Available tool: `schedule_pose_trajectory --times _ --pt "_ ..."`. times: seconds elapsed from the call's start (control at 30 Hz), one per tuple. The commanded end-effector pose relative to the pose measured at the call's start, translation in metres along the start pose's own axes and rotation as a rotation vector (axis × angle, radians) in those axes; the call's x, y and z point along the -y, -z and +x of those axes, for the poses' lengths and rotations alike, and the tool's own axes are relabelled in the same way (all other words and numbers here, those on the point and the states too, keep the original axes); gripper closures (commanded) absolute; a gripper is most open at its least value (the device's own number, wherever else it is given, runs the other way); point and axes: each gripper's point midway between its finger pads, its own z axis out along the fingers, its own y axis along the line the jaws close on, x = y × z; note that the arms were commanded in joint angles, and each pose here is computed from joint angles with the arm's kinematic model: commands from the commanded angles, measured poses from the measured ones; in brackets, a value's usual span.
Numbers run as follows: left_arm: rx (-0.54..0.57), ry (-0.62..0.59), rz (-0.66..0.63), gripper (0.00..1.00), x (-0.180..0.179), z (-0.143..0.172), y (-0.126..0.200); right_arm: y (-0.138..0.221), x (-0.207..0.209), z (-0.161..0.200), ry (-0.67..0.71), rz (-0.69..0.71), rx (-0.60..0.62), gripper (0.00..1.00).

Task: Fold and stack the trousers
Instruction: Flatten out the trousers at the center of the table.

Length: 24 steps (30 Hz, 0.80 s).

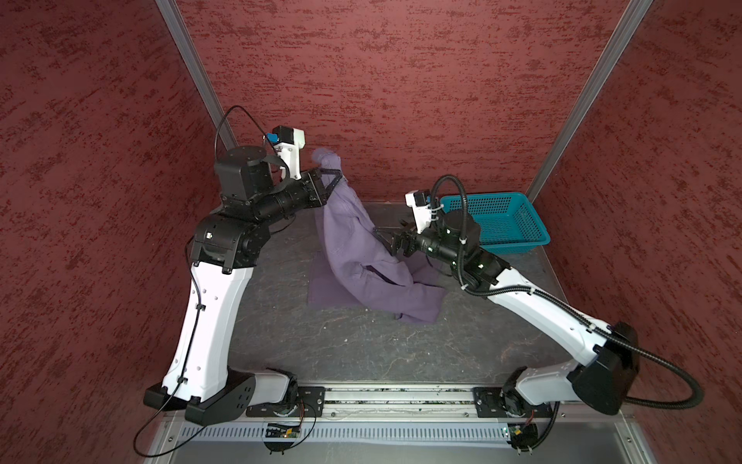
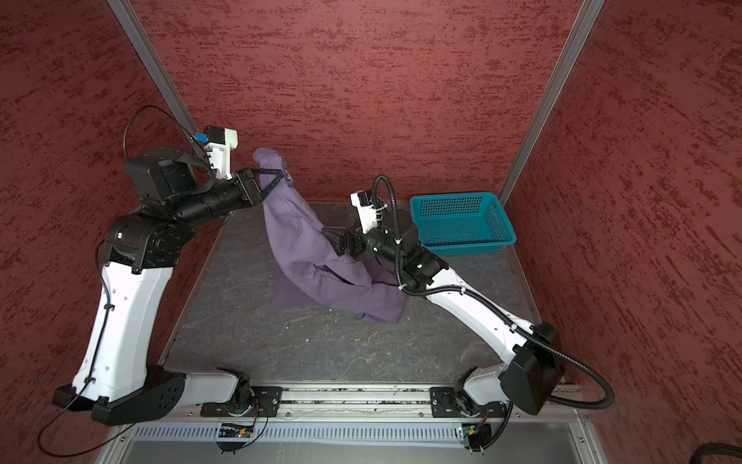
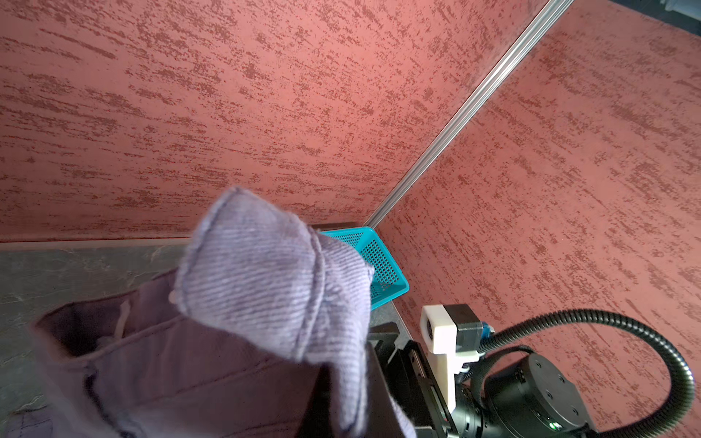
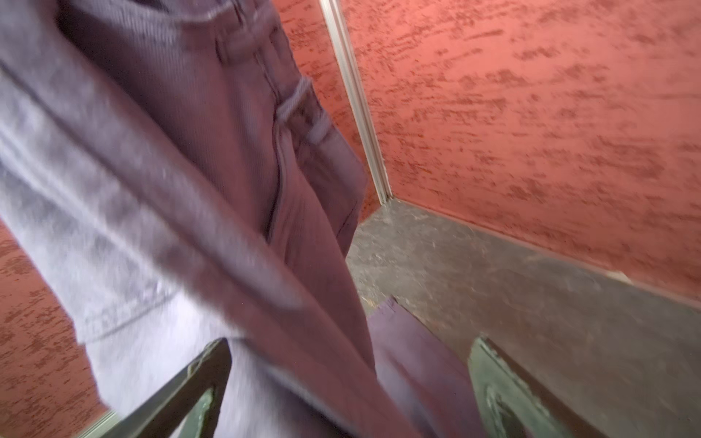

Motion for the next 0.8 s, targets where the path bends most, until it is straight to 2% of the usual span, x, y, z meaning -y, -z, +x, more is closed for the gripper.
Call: schedule_pose_trajectory --times 0.0,0.27,0.4,0.5,0.67,0.77 --pt "0.059 -0.022 0.094 1.0 0.019 -0.017 0.012 -0.017 -0.029 -0.025 0.059 -0.136 0.051 0.05" --pt "0.065 0.02 0.121 1.0 0.01 -0.026 0.016 -0.035 -0.064 -0.023 0.055 -0.28 0.036 0.11" --pt "0.07 0.052 0.164 1.0 0.009 -0.032 0.018 -0.047 -0.059 0.002 -0.019 -0.304 0.001 0.24" --pt "0.07 0.064 0.204 1.0 0.009 -0.038 0.022 -0.058 -0.06 0.032 -0.133 -0.369 -0.072 0.38" --pt "0.086 0.085 0.239 1.0 0.0 -0.052 0.033 -0.056 -0.067 0.063 -0.246 -0.435 -0.137 0.69" --pt "0.104 0.106 0.234 1.0 -0.013 -0.063 0.04 -0.046 -0.068 0.08 -0.275 -0.437 -0.159 0.71"
